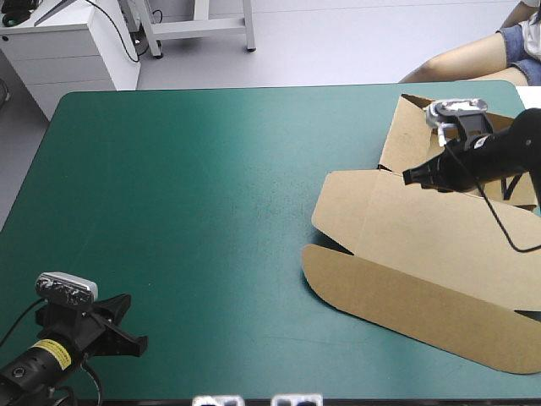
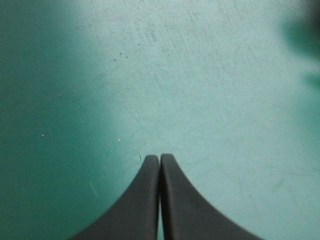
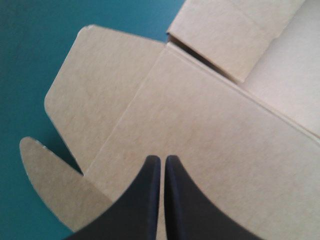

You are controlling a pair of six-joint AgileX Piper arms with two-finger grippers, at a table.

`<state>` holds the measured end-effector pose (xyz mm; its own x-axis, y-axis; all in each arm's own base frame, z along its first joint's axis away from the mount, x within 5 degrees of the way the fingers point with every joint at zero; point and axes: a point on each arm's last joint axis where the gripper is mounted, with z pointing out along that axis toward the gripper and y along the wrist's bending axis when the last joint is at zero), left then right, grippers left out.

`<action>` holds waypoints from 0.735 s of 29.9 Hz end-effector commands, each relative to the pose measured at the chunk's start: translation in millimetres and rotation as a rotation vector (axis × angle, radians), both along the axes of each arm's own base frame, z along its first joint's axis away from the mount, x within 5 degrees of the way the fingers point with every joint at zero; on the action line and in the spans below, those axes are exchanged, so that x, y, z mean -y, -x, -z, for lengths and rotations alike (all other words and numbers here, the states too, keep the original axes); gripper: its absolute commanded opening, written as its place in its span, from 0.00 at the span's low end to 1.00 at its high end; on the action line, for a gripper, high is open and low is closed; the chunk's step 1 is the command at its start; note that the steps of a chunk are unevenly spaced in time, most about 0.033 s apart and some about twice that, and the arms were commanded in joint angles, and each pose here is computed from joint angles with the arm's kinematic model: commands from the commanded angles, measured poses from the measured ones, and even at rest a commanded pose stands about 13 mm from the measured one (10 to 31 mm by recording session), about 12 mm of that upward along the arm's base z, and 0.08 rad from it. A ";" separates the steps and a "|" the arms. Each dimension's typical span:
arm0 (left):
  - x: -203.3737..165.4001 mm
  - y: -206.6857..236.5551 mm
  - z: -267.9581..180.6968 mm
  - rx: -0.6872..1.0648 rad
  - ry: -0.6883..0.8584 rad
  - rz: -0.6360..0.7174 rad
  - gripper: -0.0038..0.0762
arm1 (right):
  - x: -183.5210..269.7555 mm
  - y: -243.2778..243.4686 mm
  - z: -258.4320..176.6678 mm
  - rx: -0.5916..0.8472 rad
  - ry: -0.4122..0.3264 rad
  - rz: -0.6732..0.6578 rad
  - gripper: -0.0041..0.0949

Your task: Fold the box

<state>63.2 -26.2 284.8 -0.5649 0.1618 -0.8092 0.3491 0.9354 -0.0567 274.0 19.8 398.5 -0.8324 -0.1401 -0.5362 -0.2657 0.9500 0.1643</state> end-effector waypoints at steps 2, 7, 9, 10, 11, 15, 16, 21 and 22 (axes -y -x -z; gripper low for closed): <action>1.8 -2.4 -11.6 0.054 0.029 0.006 0.04 | -15.0 30.6 1.4 0.050 -0.031 -0.057 0.02; 1.7 -1.9 -10.9 0.045 0.028 0.006 0.04 | -19.4 61.4 40.8 0.001 -0.052 -0.093 0.02; 1.7 -1.9 -10.8 0.044 0.027 0.006 0.04 | -17.8 74.9 58.2 0.025 -0.045 -0.080 0.02; 1.7 -1.9 -10.8 0.044 0.027 0.006 0.04 | -16.8 81.9 66.8 0.043 -0.043 -0.066 0.02; 1.7 -1.9 -10.8 0.044 0.027 0.006 0.04 | -16.0 88.0 73.4 0.058 -0.043 -0.053 0.02; 1.5 -2.4 -9.7 0.047 0.021 0.005 0.04 | -12.3 119.9 100.7 0.150 -0.047 0.000 0.02; 1.7 -2.8 -8.9 0.050 0.023 0.005 0.04 | -11.2 126.9 105.2 0.183 -0.045 0.014 0.02; 3.1 -4.9 -0.7 0.050 0.024 0.008 0.04 | -6.7 154.1 113.7 0.356 -0.040 0.057 0.02; 3.5 -5.5 0.0 0.056 0.029 0.008 0.04 | -6.2 159.7 114.6 0.386 -0.043 0.063 0.02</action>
<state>63.9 -26.6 275.1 -0.5830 0.1715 -0.7941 0.3484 0.9358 -0.0537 121.5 26.9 273.8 -0.6961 -0.1047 -0.7103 -0.2683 0.9556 0.1221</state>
